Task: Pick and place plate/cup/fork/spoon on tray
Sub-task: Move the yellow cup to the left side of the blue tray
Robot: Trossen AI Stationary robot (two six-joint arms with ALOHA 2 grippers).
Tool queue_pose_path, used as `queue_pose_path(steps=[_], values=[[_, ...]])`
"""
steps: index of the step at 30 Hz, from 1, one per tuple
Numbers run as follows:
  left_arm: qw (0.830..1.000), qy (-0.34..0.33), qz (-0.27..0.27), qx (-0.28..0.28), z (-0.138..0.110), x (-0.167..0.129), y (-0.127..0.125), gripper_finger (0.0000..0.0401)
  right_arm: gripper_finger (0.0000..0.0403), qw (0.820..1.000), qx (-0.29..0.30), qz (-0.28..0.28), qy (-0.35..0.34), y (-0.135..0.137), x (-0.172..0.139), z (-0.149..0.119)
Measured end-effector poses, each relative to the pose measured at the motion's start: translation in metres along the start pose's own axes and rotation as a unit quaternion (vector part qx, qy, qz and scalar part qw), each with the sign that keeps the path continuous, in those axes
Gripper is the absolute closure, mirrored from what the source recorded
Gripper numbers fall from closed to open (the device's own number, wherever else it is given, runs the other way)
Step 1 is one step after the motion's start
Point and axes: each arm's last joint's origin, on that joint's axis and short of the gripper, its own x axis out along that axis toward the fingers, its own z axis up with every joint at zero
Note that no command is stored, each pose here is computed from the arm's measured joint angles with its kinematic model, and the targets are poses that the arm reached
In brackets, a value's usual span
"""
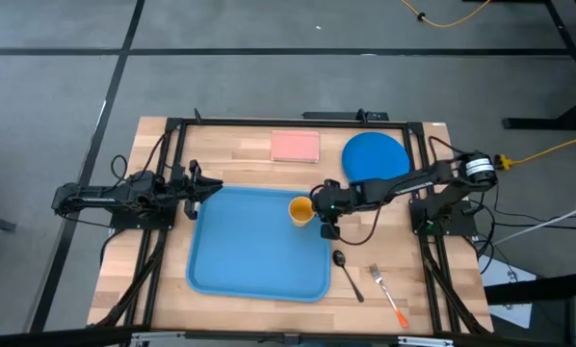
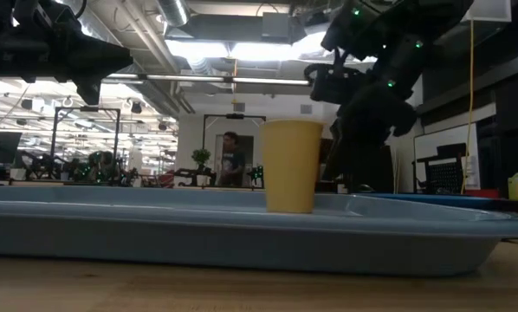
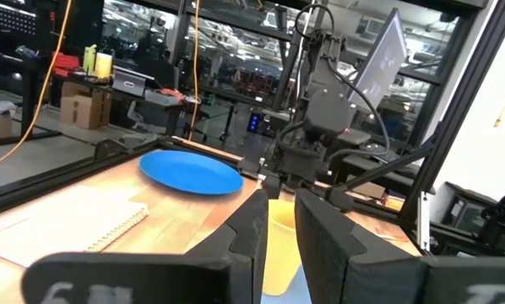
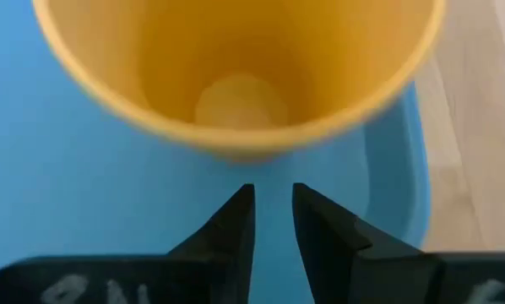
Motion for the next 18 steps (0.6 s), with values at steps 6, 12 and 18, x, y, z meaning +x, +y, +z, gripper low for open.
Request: queue_pose_path(steps=[6, 12, 18], values=[[1.0, 0.0, 0.0, 0.0, 0.0, 0.0, 0.0, 0.0346, 0.0316, 0.998, -0.01, 0.009, -0.058, 0.001, 0.002, 0.011], [1.0, 0.0, 0.0, 0.0, 0.0, 0.0, 0.0, 0.0346, 0.0316, 0.993, -0.017, 0.019, -0.118, 0.003, 0.003, 0.022], [1.0, 0.0, 0.0, 0.0, 0.0, 0.0, 0.0, 0.0346, 0.0316, 0.996, -0.01, 0.019, -0.083, 0.003, 0.011, 0.015]])
